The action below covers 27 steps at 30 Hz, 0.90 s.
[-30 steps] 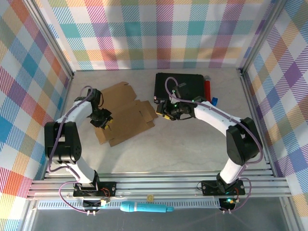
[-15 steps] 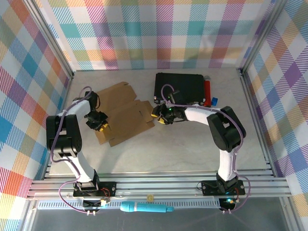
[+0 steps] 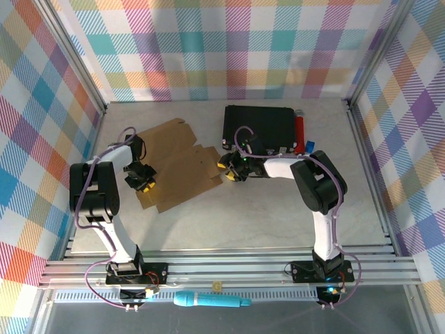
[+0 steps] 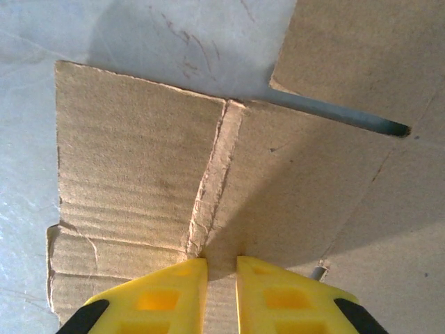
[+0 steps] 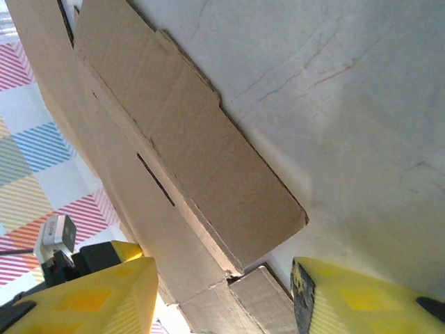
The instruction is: Fold the paper box
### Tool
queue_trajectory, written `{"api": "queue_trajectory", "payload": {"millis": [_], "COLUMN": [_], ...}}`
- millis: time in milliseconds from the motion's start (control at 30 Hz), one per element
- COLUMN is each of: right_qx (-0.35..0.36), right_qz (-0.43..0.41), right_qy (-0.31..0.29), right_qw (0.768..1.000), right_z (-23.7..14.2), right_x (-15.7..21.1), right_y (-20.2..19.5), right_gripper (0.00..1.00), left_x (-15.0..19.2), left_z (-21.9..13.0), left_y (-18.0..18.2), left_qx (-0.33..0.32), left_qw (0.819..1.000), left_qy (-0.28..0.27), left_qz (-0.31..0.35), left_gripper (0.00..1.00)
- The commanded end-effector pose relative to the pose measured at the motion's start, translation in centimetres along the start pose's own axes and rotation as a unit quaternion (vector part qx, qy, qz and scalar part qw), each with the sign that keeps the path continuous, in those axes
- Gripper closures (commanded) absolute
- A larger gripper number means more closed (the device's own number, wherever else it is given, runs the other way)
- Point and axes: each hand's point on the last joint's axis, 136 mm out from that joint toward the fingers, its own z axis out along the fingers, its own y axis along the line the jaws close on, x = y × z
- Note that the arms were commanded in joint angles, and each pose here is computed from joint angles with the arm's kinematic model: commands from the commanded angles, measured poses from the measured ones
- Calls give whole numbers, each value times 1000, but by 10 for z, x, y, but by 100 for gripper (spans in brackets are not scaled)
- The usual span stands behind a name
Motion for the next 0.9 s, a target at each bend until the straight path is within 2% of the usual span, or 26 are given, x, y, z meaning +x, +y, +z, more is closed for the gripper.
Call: {"api": "queue_trajectory", "payload": {"millis": [0, 400, 600, 733, 867], "right_qx": [-10, -95, -103, -100, -92], "right_qz": [14, 90, 100, 105, 103], "right_qy": [-9, -42, -58, -70, -77], "right_qw": [1000, 991, 988, 987, 987], "right_z": [17, 23, 29, 30, 28], "right_x": [-1, -4, -11, -15, -15], "right_y": [-4, 27, 32, 29, 28], "right_gripper": [46, 54, 59, 67, 84], "left_x": [14, 11, 10, 9, 6], "left_z": [21, 17, 15, 14, 4], "left_y": [20, 9, 6, 5, 2], "left_qx": [-32, -12, -7, -7, 1], "left_qw": [999, 999, 999, 999, 1000], "left_qy": [32, 35, 37, 37, 25], "left_qz": [3, 8, 12, 13, 15], "left_gripper": [82, 84, 84, 85, 85]}}
